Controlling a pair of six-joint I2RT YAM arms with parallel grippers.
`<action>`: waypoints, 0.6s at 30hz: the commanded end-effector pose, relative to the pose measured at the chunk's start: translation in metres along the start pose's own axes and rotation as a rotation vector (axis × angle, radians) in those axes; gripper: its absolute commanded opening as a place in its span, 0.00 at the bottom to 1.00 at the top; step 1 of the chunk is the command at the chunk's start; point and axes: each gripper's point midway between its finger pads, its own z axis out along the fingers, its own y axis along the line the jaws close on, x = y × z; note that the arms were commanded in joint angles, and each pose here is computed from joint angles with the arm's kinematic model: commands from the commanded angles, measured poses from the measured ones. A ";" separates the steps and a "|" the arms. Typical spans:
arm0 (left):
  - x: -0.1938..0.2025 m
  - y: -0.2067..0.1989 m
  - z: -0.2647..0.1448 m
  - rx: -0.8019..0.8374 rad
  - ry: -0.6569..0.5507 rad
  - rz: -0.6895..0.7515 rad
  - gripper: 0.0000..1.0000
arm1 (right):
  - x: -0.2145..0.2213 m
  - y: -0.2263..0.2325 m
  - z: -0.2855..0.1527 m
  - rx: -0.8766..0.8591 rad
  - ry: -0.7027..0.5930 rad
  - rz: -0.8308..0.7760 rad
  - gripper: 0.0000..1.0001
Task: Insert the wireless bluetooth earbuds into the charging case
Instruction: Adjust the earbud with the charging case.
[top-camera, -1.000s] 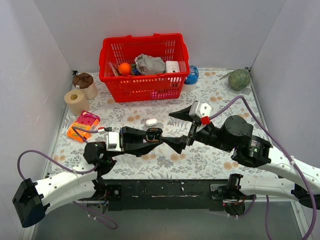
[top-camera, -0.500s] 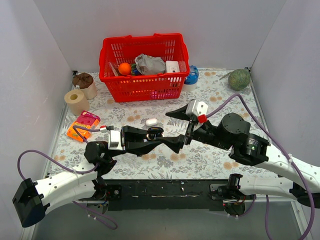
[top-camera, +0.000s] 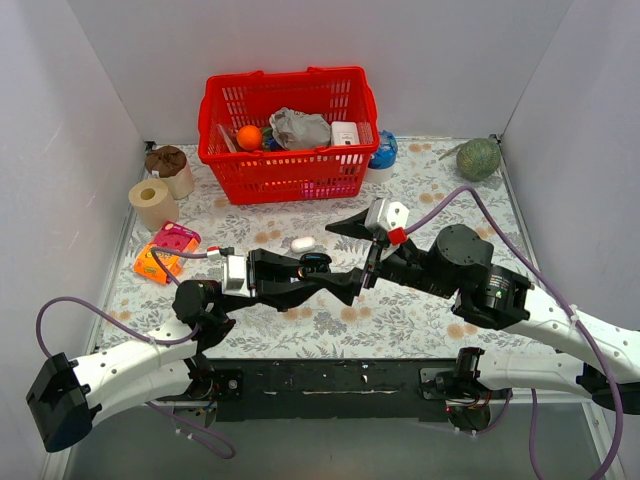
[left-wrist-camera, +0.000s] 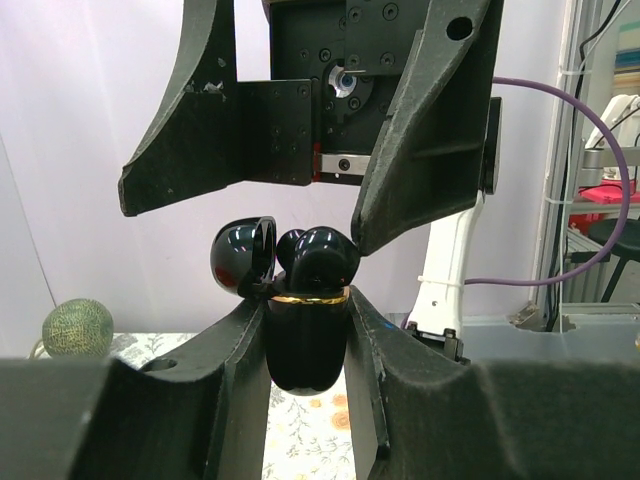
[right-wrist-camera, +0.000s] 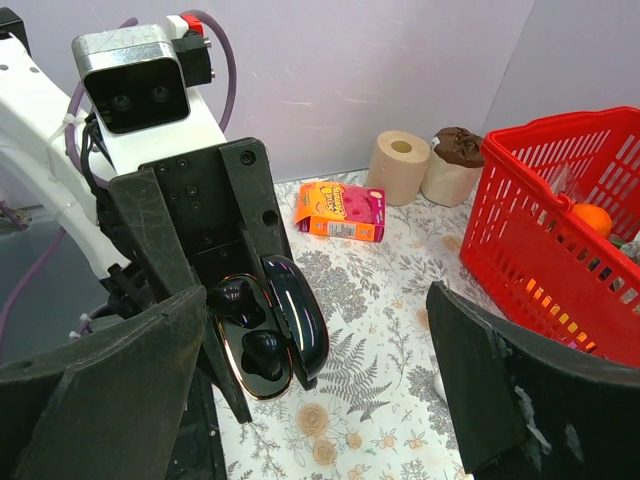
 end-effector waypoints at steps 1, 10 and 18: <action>-0.017 -0.001 0.008 0.006 -0.037 0.013 0.00 | -0.042 -0.002 -0.004 0.007 -0.121 -0.007 0.98; -0.015 0.000 0.010 0.010 -0.033 0.002 0.00 | -0.041 -0.006 0.004 0.031 -0.109 -0.005 0.98; -0.016 -0.001 0.010 0.013 -0.035 -0.004 0.00 | -0.044 -0.008 0.008 0.040 -0.115 -0.005 0.98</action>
